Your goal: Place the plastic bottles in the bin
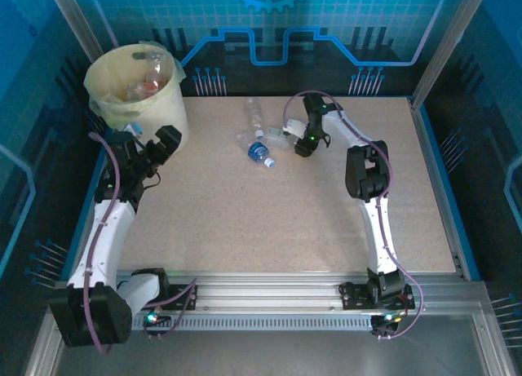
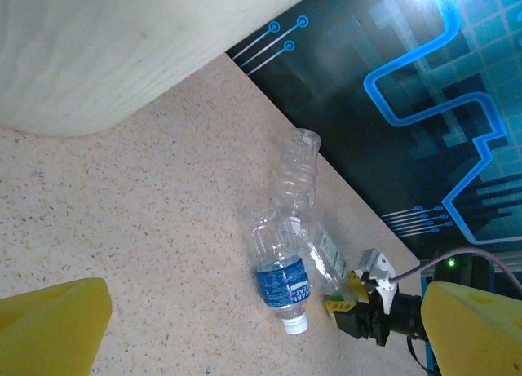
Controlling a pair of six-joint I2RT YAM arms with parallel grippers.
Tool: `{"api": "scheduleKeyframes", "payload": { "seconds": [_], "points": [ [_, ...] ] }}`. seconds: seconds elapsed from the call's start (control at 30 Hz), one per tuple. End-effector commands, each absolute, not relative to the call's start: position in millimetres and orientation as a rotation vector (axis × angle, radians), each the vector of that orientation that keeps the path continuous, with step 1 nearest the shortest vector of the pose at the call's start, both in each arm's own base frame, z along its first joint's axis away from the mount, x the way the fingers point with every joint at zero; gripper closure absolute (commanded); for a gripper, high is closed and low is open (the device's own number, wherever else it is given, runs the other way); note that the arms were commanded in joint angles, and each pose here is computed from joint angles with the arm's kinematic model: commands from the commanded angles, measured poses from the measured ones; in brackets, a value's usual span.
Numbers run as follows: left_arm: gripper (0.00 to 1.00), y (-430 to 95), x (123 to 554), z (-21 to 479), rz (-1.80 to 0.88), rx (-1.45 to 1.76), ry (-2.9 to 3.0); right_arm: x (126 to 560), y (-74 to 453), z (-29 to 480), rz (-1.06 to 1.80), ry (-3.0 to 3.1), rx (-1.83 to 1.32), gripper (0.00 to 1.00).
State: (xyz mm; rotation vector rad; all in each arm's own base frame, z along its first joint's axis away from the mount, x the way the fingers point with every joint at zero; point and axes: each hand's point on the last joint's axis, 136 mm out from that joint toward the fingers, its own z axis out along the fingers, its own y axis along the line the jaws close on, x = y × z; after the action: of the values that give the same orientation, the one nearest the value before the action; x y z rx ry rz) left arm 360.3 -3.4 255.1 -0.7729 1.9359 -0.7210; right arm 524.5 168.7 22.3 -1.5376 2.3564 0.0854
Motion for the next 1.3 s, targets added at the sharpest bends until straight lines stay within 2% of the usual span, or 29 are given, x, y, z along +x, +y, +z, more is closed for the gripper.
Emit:
{"api": "scheduleKeyframes", "payload": {
  "seconds": [0.0,0.17,0.27,0.43,0.63,0.97,1.27],
  "points": [
    [0.01,-16,367,275,-0.742,-0.676,1.929,514,166,10,0.123,2.396,-1.537,0.58],
    [0.01,-27,369,276,-0.734,-0.625,1.955,509,166,26,0.108,2.365,-1.491,0.69],
    [0.01,-33,370,275,-0.733,-0.616,1.964,504,164,35,0.104,2.372,-1.452,0.73],
    [0.01,-54,372,267,-0.779,-0.566,2.001,496,157,69,0.058,2.355,-1.299,0.82],
    [0.01,-85,374,253,-0.869,-0.521,2.057,459,160,99,0.158,2.402,-1.028,0.84],
    [0.01,-134,364,238,-1.001,-0.449,2.113,363,203,134,0.362,2.387,-0.804,0.86],
    [0.01,-197,354,228,-1.101,-0.307,2.187,317,249,139,0.419,2.356,-0.902,0.86]
  ]
}}
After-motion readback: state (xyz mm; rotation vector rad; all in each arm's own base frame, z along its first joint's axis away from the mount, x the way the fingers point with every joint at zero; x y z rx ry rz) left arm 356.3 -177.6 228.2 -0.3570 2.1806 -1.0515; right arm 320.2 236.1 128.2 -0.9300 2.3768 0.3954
